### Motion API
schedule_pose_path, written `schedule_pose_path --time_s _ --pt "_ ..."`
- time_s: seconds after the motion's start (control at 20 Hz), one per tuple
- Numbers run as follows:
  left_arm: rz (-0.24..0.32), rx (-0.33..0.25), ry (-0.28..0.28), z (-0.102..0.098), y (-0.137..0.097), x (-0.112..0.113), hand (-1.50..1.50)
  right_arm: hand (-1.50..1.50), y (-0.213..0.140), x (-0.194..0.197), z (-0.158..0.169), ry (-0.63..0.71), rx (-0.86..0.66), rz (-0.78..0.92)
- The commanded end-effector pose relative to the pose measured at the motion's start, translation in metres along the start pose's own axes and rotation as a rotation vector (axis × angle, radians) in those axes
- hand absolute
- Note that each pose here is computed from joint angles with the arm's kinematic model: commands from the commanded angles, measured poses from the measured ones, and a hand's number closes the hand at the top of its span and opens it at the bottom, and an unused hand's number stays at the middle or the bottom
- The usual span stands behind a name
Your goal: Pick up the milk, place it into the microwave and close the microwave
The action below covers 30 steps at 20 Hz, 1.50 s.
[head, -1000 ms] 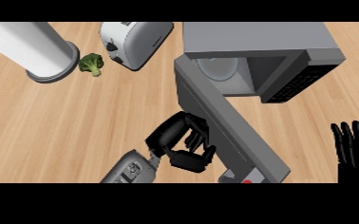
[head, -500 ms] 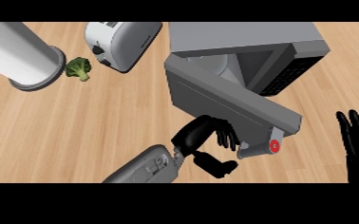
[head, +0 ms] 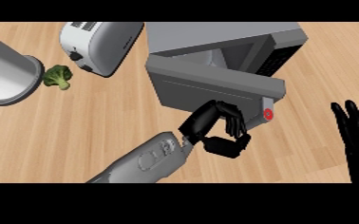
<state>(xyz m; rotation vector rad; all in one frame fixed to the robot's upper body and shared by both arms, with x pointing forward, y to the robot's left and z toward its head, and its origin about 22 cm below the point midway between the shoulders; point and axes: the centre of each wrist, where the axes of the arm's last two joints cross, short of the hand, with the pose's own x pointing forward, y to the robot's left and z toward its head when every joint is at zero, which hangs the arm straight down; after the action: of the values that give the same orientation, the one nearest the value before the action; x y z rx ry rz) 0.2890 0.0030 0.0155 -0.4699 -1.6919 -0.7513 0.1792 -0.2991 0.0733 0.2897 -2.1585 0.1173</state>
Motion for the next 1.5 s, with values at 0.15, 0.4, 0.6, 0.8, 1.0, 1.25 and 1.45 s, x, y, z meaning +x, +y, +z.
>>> schedule_pose_path --time_s 0.15,0.4,0.6,0.8,1.0,1.25,1.45 --pt "0.027 0.07 -0.075 -0.029 0.015 0.024 1.5 -1.5 0.002 0.017 -0.017 -0.032 0.084 -0.009" --pt "0.002 0.118 -0.088 -0.047 0.028 0.036 1.5 -1.5 0.005 0.024 -0.022 -0.044 0.12 -0.053" --pt "0.01 0.152 -0.074 -0.056 0.035 0.044 1.5 -1.5 0.002 0.03 -0.031 -0.034 0.165 -0.041" --pt "-0.01 0.196 -0.069 -0.066 0.044 0.051 1.5 -1.5 -0.002 0.038 -0.036 -0.049 0.179 -0.047" --pt "-0.009 0.23 -0.078 -0.071 0.049 0.055 1.5 -1.5 -0.002 0.041 -0.04 -0.045 0.189 -0.061" --pt "-0.01 0.255 -0.075 -0.073 0.048 0.056 1.5 -1.5 -0.007 0.048 -0.046 -0.043 0.207 -0.039" --pt "-0.009 0.271 -0.078 -0.07 0.045 0.053 1.5 -1.5 -0.01 0.053 -0.051 -0.04 0.224 -0.035"
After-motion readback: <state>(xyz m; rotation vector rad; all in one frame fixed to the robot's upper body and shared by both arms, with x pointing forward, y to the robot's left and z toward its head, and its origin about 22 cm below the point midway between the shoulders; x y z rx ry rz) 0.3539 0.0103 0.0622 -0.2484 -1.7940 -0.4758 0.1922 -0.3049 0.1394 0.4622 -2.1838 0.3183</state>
